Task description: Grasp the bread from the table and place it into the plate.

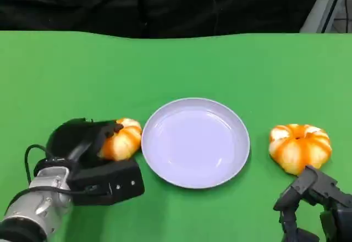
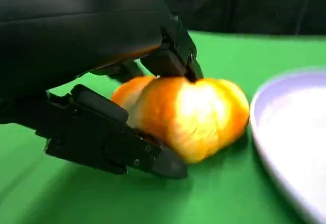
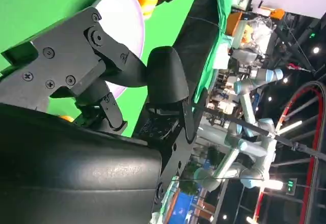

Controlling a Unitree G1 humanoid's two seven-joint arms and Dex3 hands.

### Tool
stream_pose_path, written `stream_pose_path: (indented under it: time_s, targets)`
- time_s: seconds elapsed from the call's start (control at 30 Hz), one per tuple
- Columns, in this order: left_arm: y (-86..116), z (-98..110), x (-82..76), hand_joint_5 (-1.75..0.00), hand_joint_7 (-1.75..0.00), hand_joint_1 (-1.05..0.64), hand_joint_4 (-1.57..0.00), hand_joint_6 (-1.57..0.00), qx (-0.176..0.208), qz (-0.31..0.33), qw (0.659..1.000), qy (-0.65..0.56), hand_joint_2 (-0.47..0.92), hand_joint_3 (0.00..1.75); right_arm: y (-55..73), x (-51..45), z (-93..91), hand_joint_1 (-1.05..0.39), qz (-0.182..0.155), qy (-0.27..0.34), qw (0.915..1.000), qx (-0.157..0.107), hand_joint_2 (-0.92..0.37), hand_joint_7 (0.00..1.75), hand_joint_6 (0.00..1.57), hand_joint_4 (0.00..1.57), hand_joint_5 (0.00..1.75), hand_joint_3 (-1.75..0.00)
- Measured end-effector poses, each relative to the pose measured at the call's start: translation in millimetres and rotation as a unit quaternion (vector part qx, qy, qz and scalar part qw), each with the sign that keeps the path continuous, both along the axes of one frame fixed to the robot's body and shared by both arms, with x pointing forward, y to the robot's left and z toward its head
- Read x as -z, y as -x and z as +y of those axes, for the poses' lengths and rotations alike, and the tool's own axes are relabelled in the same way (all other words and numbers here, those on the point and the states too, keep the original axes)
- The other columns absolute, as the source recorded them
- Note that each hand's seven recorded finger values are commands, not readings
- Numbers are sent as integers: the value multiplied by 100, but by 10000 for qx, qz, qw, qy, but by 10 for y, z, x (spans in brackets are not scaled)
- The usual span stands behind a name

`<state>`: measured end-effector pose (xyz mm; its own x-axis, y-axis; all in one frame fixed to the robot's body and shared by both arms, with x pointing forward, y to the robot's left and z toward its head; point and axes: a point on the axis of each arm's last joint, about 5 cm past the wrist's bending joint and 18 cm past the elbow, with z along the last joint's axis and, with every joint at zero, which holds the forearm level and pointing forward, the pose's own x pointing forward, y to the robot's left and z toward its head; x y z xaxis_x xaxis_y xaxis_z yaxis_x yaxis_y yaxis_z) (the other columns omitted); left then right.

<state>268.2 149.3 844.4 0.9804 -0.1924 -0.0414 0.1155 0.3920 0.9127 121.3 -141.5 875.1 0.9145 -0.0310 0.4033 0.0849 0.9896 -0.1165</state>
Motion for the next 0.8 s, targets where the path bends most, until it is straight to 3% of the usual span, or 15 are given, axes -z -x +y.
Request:
stream_pose_path:
  time_s: [0.33, 0.47, 0.67, 0.8]
  targets:
    - [20, 3, 35, -175, -174, -3, -71, -59, -127, -71, 9997, 185, 92, 21, 1, 0, -8, -12, 2, 9, 10000, 11, -51, 152, 75, 84, 175, -121]
    - [-33, 12, -45, -175, -173, -4, -70, -61, -191, -263, 9992, 246, 92, 23, 0, 0, -8, -13, 2, -2, 10000, 2, -51, 152, 75, 84, 175, -122]
    - [-154, 4, -285, -175, -172, -6, -69, -62, -252, -847, 9951, 440, 91, 24, -16, 0, -24, -13, -45, -15, 10000, -41, -50, 151, 76, 84, 175, -124]
    - [-167, -15, -325, -175, -174, -8, -68, -58, -260, -953, 9943, 401, 86, 20, -13, 2, -27, -14, -65, -13, 10000, -48, -50, 151, 76, 84, 175, -124]
